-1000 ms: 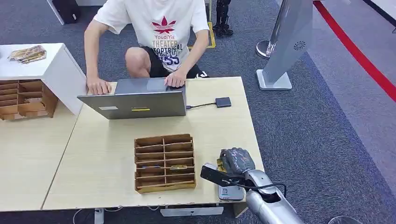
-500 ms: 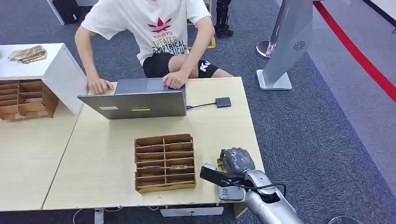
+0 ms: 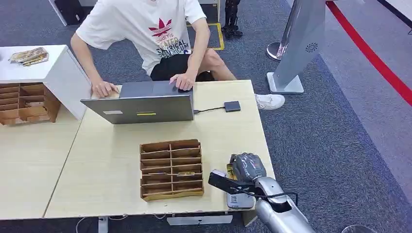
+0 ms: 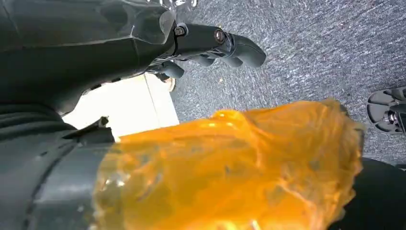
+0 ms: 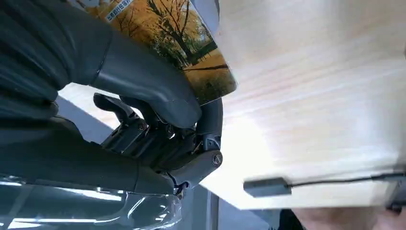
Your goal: Pass the card to the sensor for recognition and then transmit it.
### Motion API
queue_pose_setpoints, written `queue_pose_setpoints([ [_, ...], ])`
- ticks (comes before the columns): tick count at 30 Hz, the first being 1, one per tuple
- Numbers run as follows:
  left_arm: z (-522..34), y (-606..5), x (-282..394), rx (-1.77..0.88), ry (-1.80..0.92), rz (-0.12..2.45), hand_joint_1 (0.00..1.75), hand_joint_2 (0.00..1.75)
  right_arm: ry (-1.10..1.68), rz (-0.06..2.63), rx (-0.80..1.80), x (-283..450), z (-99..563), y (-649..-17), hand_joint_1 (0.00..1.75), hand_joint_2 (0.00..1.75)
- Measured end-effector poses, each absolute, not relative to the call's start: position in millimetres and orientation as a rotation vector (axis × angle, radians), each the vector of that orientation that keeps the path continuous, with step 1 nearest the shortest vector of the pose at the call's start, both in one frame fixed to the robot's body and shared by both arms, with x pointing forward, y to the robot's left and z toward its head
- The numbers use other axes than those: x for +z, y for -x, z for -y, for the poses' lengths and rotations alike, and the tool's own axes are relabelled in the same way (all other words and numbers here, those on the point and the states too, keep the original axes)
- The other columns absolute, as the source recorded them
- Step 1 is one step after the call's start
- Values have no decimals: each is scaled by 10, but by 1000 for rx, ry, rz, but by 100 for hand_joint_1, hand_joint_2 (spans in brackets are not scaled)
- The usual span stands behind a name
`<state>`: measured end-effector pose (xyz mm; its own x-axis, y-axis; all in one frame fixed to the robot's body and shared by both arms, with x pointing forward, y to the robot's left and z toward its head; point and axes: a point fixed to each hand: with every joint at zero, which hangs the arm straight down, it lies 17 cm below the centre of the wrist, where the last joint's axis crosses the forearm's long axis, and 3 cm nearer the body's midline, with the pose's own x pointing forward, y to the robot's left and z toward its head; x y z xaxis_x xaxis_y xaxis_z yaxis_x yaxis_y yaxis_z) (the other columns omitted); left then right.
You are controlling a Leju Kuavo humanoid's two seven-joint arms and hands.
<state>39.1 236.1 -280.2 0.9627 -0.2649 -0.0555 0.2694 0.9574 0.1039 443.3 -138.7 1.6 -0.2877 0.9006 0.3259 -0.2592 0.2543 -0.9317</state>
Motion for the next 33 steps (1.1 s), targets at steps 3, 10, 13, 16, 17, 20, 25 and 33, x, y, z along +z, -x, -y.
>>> queue_pose_setpoints([
  [3, -2349, -387, -2801, -269, -109, -42, 0, 0, 699, 1453, 1270, 199, 1387, -4483, 175, 175],
  [10, -2332, -386, -2801, -268, -107, -40, 0, 0, 791, 1626, 1135, 868, 1338, -4601, 175, 175],
  [13, -2332, -387, -2801, -270, -107, -39, 0, 0, 804, 1675, 1091, 1090, 1327, -4624, 175, 175],
  [16, -2333, -386, -2801, -270, -107, -39, 0, 0, 808, 1695, 1070, 1177, 1327, -4618, 175, 175],
  [17, -2333, -387, -2801, -270, -107, -39, 0, 0, 809, 1699, 1066, 1196, 1328, -4615, 175, 175],
  [20, -2326, -391, -2801, -269, -106, -36, 0, 0, 813, 1706, 1058, 1231, 1334, -4611, 175, 175],
  [25, -2314, -393, -2800, -262, -103, -34, 0, 0, 834, 1764, 1009, 1399, 1349, -4601, 175, 175],
  [33, -2292, -407, -2799, -267, -101, -24, 0, 0, 873, 1962, 865, 2097, 1294, -4490, 175, 175],
])
